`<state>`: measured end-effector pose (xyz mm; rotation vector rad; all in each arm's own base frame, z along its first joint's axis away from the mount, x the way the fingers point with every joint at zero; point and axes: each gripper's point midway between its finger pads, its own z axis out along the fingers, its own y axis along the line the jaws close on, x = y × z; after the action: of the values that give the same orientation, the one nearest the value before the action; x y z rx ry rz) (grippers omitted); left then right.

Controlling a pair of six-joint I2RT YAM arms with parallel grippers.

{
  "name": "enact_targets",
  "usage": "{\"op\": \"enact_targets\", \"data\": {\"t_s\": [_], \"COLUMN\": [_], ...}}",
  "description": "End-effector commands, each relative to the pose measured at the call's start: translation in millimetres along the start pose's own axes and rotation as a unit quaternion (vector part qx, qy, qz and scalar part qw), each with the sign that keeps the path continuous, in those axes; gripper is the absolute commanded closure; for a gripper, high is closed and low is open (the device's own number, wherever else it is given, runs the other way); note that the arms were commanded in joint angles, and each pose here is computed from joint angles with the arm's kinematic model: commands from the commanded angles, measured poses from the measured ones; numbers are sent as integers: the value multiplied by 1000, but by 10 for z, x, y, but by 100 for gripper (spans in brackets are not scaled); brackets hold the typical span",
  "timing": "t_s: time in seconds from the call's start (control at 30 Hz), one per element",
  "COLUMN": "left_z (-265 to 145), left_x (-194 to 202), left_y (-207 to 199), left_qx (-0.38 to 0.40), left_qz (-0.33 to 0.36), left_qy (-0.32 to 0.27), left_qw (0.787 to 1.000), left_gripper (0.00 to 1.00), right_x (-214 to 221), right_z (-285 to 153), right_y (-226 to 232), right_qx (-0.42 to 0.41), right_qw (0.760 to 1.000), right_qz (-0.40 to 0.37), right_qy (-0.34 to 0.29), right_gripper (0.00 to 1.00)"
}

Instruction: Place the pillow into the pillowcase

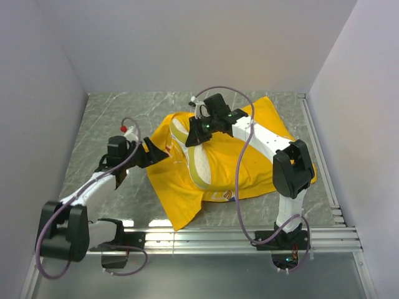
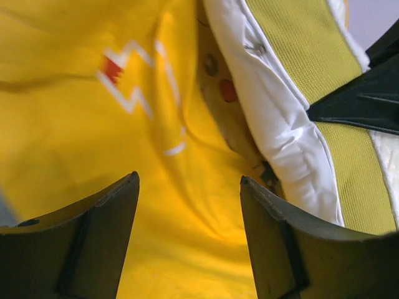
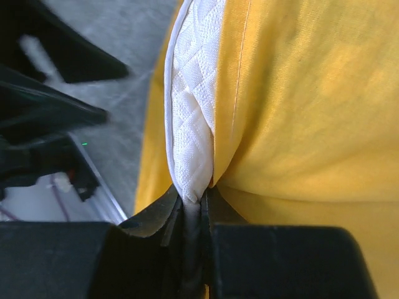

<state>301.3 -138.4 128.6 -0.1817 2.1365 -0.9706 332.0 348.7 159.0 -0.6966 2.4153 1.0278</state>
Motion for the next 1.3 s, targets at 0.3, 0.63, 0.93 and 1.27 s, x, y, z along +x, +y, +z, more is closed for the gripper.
{"op": "enact_targets", "data": {"t_s": [0.3, 0.63, 0.93, 1.27], "left_z": [708, 990, 1294, 1101], "left_x": [138, 532, 841, 900], "left_y": [-559, 42, 531, 968], "left_qx": [44, -120, -243, -315], "left_qz": [-50, -37, -15, 30], "left_qy": [-15, 17, 106, 148], "left_qw": [998, 992, 964, 937], "left_gripper": [32, 27, 29, 66], "right_x": [-281, -332, -306, -258], "right_z": [-197, -195, -225, -437], "right_y": [694, 782, 993, 841], "right_qx": [-174, -196, -248, -248], "right_qw": [983, 976, 960, 954], "right_qz": [30, 79, 121, 156], "right_qy": [-40, -50, -47, -63], "right_gripper": [100, 100, 100, 100]}}
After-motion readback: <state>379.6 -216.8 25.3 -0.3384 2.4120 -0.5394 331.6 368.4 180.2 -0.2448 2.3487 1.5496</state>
